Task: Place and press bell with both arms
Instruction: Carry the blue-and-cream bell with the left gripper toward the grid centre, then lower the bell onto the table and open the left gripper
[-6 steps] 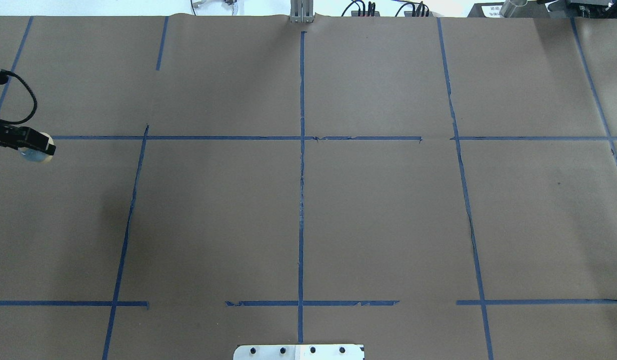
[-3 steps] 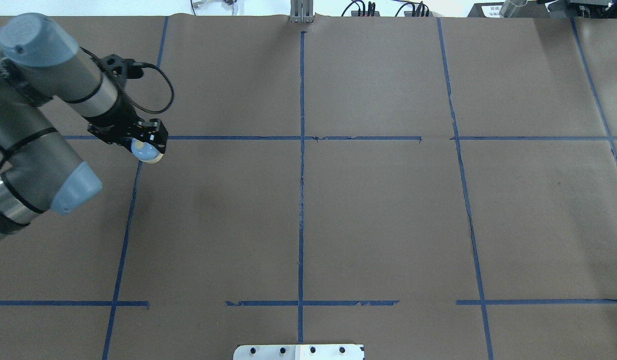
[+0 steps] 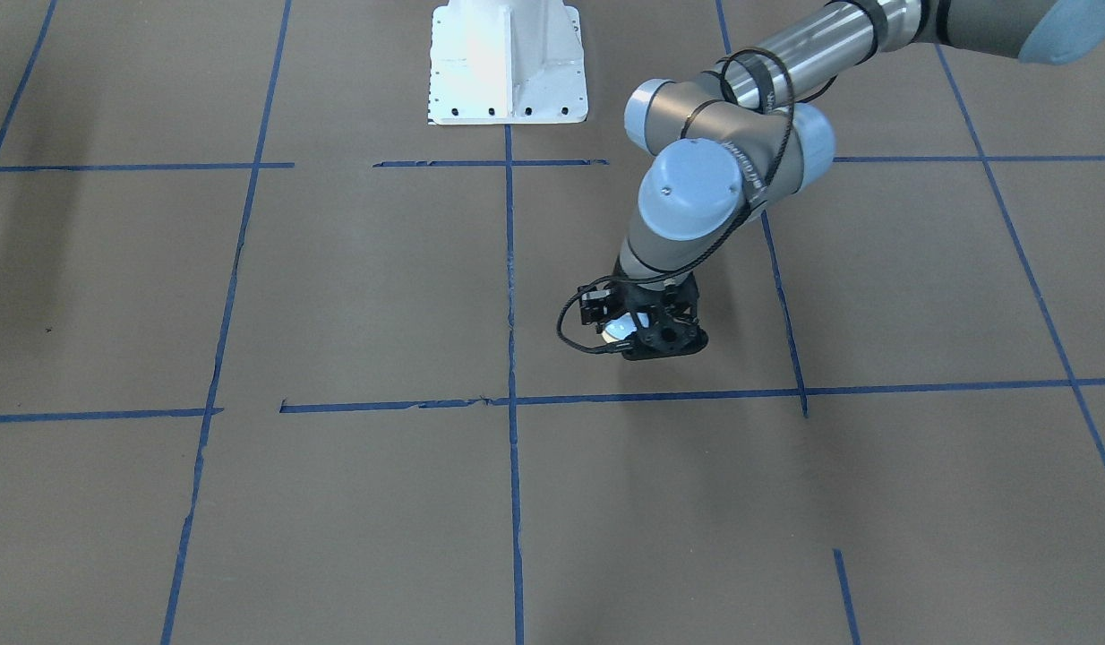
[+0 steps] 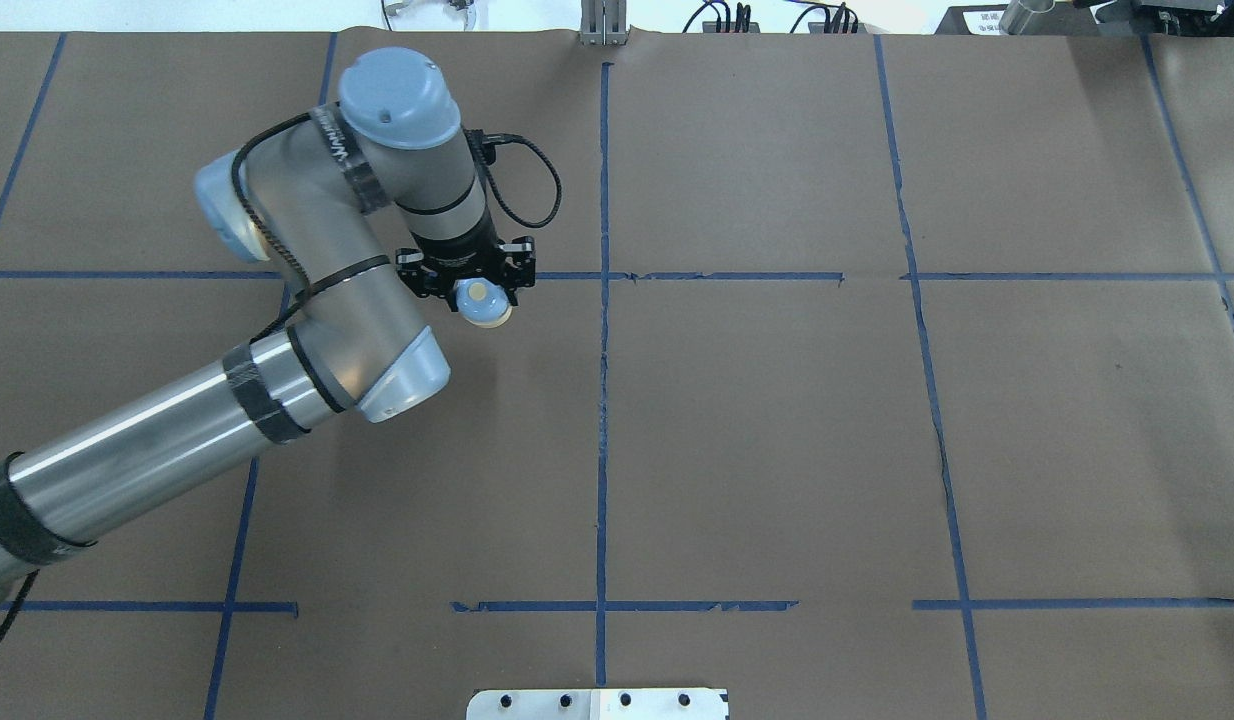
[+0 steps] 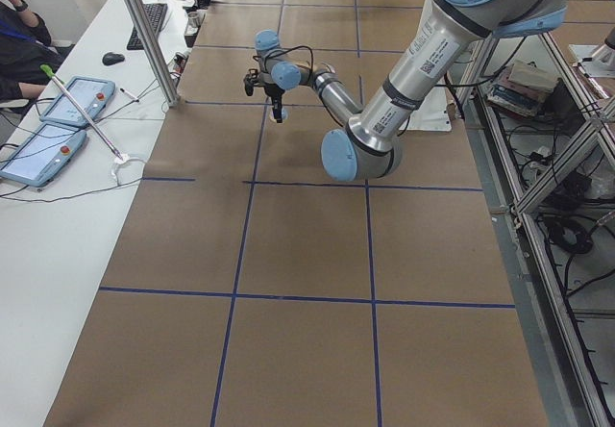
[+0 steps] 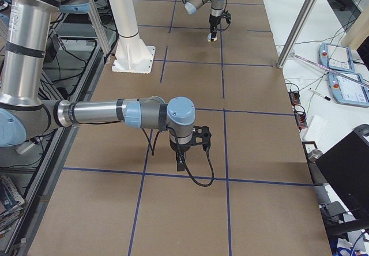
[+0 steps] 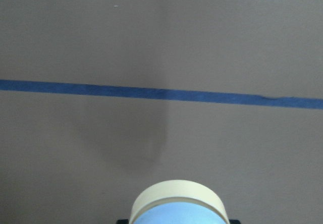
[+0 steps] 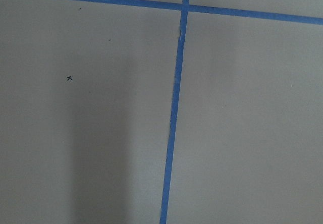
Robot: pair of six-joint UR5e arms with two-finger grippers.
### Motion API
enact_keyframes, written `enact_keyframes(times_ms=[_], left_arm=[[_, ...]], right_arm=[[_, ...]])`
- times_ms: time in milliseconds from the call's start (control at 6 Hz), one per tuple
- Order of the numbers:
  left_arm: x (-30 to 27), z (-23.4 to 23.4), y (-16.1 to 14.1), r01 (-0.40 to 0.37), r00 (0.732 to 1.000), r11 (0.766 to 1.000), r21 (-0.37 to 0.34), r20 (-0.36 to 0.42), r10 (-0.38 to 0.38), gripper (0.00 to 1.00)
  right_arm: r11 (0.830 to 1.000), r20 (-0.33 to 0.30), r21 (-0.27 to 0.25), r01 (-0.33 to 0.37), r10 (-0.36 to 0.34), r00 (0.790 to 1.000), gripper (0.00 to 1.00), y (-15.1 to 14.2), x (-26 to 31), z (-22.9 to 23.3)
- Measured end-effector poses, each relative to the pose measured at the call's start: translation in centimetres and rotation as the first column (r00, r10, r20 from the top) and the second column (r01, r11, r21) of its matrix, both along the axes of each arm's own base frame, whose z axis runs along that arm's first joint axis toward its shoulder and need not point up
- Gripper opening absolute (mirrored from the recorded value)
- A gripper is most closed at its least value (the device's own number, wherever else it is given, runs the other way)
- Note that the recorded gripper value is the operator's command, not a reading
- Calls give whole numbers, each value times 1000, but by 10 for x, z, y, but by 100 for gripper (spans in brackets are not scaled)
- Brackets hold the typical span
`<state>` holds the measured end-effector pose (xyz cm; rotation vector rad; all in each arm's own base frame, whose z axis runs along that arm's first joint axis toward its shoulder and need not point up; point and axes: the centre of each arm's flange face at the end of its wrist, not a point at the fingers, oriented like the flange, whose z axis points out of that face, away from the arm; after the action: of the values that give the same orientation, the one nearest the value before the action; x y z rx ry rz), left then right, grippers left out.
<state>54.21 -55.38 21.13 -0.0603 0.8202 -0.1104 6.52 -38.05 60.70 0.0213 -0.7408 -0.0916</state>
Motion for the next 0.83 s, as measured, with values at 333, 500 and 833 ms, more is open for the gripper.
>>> enact_keyframes(times_ms=[333,500,833], left_arm=[[66,-31,-1,65,998,998,12,5,-65,16],[86,-34,2,78,997,997,15,3,-78,54],[100,-37,9,76,997,997,21,3,-76,100]], right_arm=[[1000,-1,-4,0,0,1000,100,-1,0,2],[1000,-1,-6,0,0,1000,100,-1,0,3],[1000,0,-10,0,0,1000,100,-1,0,6]])
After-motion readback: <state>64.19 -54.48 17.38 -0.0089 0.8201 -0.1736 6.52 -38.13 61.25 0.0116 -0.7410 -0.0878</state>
